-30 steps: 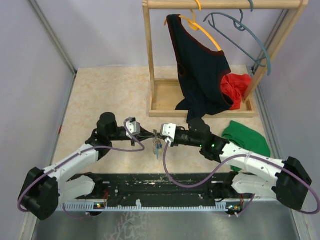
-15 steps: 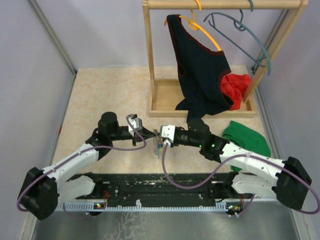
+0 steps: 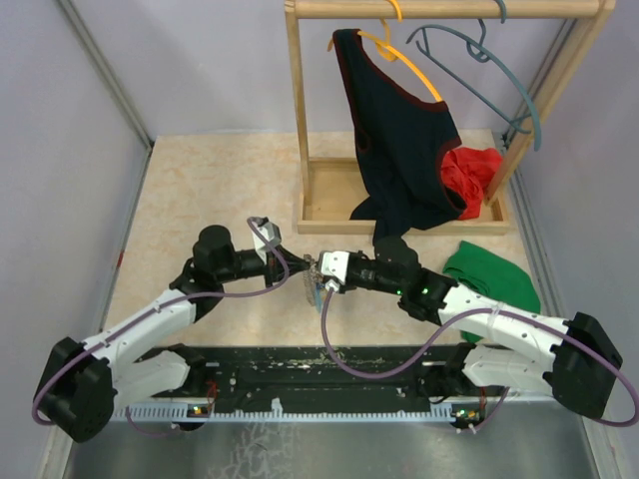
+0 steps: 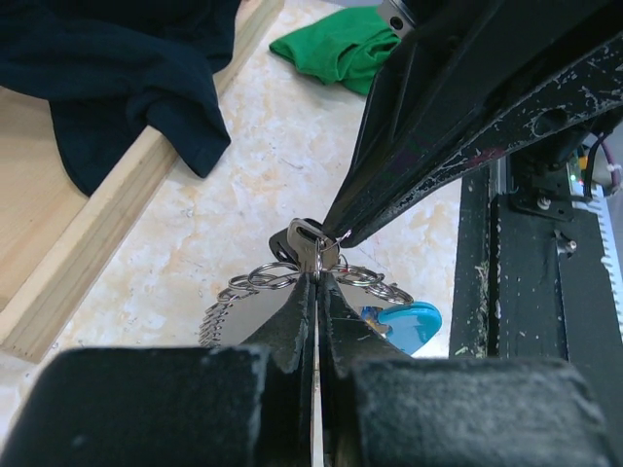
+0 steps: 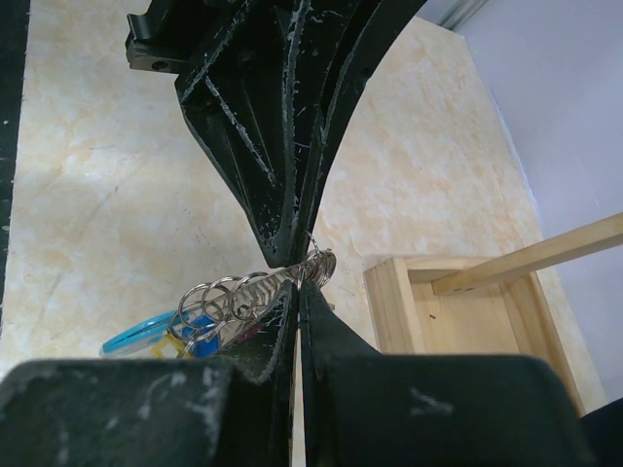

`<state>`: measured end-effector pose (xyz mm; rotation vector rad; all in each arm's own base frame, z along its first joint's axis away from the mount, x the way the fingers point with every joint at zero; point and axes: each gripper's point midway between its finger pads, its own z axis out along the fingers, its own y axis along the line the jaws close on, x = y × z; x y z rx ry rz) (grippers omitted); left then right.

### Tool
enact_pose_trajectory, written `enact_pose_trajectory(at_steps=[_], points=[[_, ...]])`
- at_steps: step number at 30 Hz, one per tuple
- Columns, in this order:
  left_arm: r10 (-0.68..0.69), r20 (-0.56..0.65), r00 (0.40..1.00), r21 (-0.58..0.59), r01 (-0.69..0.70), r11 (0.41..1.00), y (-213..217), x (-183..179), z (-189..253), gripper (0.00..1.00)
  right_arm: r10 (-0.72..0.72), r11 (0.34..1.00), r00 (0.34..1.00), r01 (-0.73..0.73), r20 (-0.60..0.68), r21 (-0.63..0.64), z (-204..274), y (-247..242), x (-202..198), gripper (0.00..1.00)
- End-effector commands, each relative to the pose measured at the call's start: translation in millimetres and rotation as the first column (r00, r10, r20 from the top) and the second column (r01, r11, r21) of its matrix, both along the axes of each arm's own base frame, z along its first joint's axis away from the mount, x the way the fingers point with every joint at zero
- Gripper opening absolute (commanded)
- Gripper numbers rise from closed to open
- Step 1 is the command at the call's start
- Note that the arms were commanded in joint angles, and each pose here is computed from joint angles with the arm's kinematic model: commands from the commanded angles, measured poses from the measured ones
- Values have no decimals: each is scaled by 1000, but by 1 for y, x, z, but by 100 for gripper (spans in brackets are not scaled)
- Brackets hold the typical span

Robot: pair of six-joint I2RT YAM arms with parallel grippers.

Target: Put the keys on the keyring

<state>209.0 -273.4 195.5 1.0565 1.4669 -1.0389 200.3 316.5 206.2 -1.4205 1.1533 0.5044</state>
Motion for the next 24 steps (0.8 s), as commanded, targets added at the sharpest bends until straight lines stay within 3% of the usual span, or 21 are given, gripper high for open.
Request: enact_pose_trajectory(at_steps=[1,13,24], points=[[50,59,997,-132,-41,990,-1,3,38,1,6,1000,1000,-6,25,21,7,5,-1,0],[97,6,995,-333,-89,939,2,1,58,1,62,997,998,-61,-16,53,1,18,-7,0],[139,-15,990,-330,-136,934,7,4,40,1,-7,999,1000,6,24,46,13,8,3,0]])
